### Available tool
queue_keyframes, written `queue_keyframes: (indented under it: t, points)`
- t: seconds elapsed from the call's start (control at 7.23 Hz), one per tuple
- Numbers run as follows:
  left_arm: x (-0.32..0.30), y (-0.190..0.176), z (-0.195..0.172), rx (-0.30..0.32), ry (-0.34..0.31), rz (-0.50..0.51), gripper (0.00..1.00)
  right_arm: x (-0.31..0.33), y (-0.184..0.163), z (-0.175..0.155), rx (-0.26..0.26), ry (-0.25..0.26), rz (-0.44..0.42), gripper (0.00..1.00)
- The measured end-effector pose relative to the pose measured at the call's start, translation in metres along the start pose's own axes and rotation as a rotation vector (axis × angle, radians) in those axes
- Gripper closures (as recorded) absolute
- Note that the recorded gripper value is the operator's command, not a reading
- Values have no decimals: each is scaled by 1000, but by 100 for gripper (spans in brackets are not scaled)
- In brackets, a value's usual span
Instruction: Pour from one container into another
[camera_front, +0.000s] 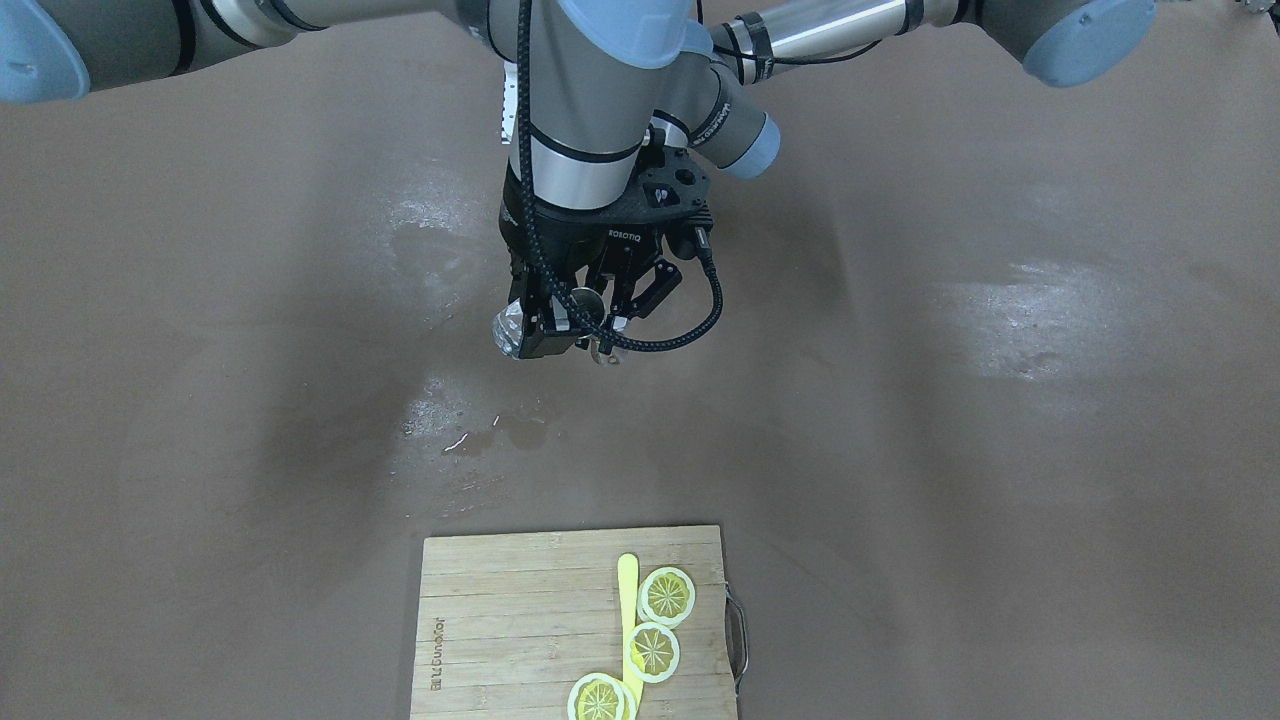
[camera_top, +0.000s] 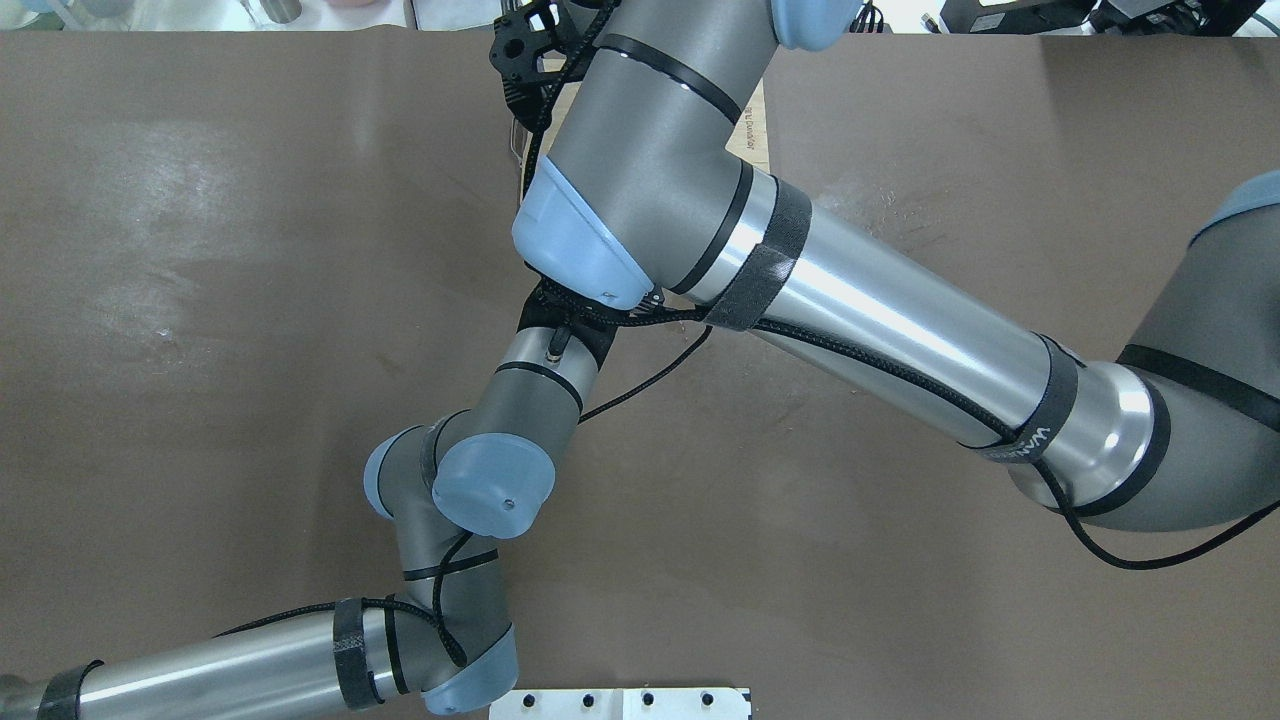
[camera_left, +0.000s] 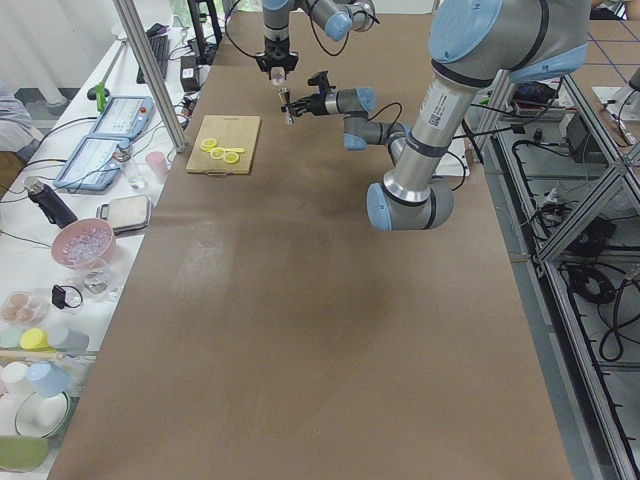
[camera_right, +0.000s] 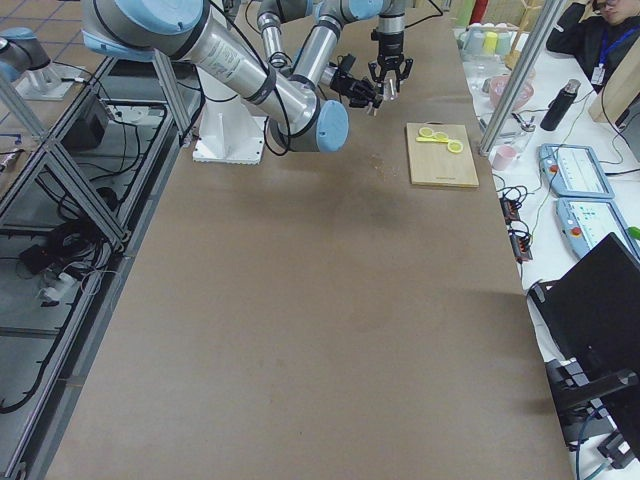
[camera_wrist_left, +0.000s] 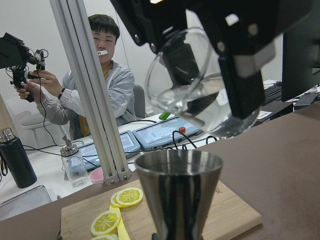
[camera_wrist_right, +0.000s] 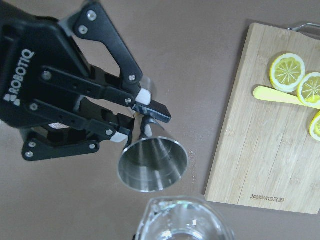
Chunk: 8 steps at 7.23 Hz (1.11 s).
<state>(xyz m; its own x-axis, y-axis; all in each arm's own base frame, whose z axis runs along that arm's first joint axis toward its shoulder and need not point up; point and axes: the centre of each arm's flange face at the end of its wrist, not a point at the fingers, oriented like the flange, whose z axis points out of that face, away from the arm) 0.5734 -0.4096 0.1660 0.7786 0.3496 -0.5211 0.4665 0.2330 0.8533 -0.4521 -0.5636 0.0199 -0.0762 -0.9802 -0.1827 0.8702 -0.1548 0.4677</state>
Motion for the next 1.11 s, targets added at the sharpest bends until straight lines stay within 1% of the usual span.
queue_keyframes:
  t: [0.55,1.11]
  points:
    - [0,1,0,-1,-1,2,100,-3,-6,0,-44,-1,-33,100]
    - [0,1,1,-2,-1,2,100,-13,-24,5,-107,-10,-90,100]
